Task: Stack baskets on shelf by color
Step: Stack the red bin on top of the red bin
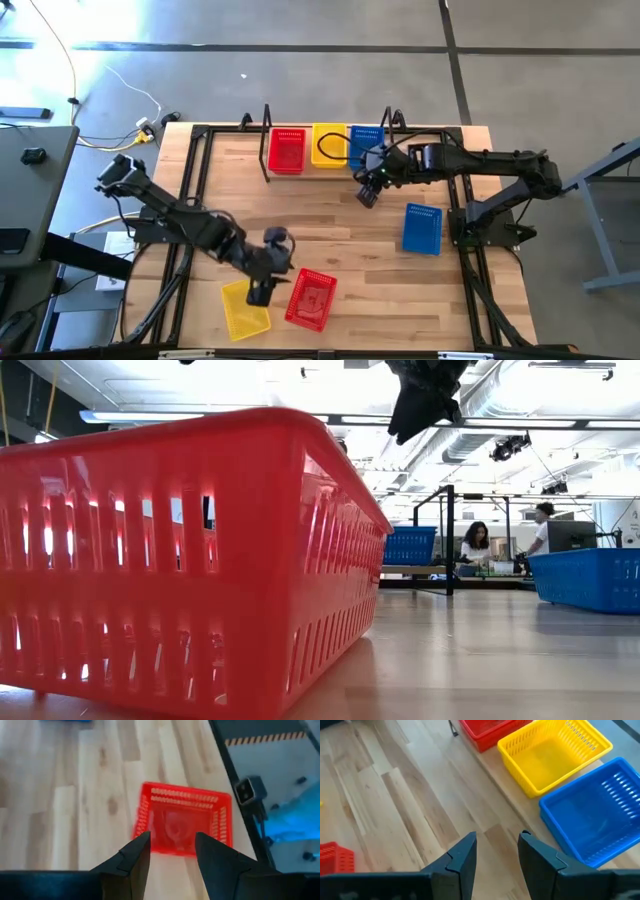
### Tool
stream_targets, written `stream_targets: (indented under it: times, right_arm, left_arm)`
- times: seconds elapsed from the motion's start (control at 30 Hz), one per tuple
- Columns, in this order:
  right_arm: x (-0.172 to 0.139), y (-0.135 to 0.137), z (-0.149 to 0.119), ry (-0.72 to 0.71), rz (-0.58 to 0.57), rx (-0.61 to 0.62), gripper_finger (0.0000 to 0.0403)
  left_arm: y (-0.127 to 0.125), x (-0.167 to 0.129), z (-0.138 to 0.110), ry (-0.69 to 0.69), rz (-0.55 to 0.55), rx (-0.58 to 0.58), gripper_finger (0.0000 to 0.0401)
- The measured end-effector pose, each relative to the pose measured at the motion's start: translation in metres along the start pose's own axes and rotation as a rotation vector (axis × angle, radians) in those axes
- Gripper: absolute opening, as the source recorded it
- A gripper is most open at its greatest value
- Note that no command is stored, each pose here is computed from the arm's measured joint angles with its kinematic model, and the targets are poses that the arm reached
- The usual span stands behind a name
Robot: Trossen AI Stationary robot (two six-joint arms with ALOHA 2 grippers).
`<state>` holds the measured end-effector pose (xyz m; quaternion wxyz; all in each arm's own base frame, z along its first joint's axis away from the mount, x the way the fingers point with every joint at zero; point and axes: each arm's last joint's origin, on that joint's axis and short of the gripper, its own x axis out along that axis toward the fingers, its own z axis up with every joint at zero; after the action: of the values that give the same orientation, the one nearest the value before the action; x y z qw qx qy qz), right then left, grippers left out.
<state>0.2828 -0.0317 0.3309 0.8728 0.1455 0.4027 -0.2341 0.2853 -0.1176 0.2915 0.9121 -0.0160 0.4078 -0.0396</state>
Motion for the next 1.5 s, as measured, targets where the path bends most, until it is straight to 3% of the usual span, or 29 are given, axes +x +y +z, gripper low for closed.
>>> stream_targets:
  times: [0.53, 0.97, 1.5]
  right_arm:
    - [0.000, -0.003, 0.001, -0.023, -0.073, 0.017, 0.0130]
    - [0.001, -0.004, 0.001, -0.029, -0.090, 0.011, 0.0130]
    - [0.001, -0.004, 0.001, -0.032, -0.094, 0.020, 0.0130]
  left_arm:
    - [-0.045, 0.058, -0.019, 0.077, -0.074, 0.182, 0.0145]
    - [-0.064, 0.086, -0.024, 0.052, -0.156, 0.143, 0.0145]
    - [-0.080, 0.117, -0.044, 0.122, -0.182, 0.133, 0.0145]
